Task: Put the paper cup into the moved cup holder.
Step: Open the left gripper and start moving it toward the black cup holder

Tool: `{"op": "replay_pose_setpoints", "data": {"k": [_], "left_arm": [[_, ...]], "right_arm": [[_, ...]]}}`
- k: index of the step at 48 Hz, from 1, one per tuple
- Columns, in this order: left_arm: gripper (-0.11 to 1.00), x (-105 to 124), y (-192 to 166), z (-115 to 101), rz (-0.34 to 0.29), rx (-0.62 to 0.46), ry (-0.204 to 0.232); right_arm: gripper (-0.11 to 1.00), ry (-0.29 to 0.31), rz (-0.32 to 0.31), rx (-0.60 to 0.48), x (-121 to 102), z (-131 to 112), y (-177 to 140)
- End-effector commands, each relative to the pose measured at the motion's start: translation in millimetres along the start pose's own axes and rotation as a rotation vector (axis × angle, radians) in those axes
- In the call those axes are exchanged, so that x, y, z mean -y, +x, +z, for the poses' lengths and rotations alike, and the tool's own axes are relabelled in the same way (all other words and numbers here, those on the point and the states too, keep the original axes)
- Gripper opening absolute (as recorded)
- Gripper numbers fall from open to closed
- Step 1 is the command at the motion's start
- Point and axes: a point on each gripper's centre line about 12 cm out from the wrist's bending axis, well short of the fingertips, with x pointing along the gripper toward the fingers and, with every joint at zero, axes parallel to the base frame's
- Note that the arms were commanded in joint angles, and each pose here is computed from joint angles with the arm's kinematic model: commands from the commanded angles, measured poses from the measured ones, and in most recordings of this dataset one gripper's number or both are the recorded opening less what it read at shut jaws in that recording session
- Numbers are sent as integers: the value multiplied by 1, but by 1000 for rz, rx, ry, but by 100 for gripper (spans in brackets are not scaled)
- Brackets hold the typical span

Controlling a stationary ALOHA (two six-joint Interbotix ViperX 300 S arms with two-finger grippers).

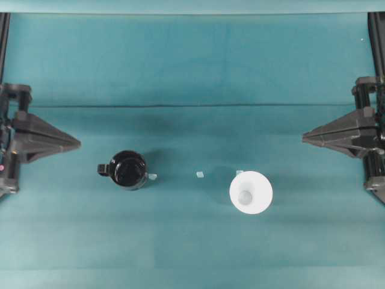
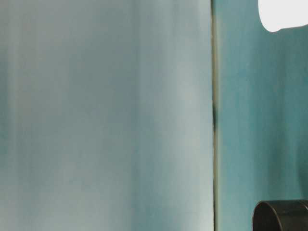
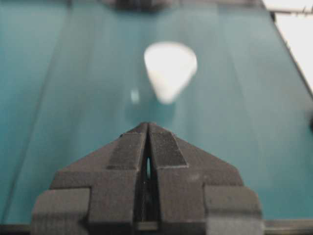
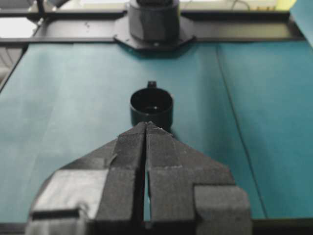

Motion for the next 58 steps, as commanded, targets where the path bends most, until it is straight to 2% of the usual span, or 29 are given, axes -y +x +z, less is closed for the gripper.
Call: {"op": "replay_pose_setpoints", "data": {"k": [1,11,23,40,58], "left_arm": [[0,1,4,-2,0,-75,0],[0,-1,10,-33,18,-300,9],[0,-3,11,-53,29,-416,-1],[0,-5,18,-77,38,-511,-8],[0,-5,34,-90,38,-523,-12]], "right_arm": [[2,20,2,14,-1,9,2],[2,44,1,-22,-1,5,2],[2,50,-1,-54,0,1,2],[2,50,-1,-55,0,1,2],[2,52,-3,-75,0,-3,5]]}}
